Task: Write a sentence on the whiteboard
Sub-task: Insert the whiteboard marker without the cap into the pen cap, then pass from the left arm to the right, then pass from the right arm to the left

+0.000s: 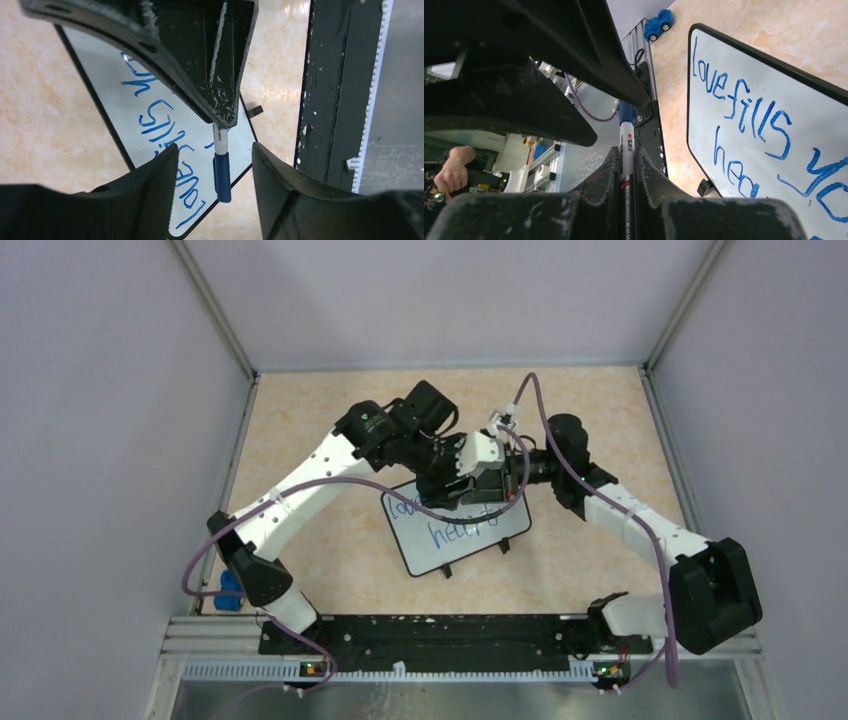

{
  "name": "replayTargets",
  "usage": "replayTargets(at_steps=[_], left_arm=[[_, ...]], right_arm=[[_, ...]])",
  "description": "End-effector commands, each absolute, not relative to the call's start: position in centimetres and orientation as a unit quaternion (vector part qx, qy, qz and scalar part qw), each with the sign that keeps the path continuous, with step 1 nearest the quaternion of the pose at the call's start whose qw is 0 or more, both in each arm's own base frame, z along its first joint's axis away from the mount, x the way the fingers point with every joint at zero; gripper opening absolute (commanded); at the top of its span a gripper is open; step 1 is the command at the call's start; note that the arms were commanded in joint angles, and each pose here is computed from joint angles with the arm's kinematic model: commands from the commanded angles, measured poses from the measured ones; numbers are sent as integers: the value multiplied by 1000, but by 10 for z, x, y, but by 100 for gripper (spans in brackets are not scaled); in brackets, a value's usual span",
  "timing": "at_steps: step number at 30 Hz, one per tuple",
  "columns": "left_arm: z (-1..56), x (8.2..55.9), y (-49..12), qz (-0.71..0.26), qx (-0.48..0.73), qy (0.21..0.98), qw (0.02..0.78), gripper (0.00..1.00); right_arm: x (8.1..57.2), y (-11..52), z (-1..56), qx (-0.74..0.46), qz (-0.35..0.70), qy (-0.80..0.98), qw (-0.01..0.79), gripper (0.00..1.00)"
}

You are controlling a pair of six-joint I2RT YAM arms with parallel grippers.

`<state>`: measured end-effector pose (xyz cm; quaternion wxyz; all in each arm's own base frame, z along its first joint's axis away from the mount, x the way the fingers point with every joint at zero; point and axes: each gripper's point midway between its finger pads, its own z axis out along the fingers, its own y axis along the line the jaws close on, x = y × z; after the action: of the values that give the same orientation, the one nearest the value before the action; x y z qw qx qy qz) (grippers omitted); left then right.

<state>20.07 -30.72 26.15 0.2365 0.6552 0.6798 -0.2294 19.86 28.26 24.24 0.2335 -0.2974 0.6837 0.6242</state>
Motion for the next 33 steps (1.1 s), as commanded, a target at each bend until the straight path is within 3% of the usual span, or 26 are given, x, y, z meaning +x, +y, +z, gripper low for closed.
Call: replayTargets(at_steps=[1,5,13,18,33], left_arm=[[322,215,-299,-271,611,658,346,64],[352,235,-268,-325,556,652,401,75],[318,235,-237,-249,584,621,459,77],[304,234,-237,-219,605,616,454,78],[262,223,-273,-183,659,615,392,60]], right_arm=[[207,276,268,-305,632,658,273,0],[211,272,281,-305,635,648,288,0],[206,268,288,-304,641,647,280,0],[200,270,288,-308,646,644,272,0],[196,279,289,-313,651,640,264,0]])
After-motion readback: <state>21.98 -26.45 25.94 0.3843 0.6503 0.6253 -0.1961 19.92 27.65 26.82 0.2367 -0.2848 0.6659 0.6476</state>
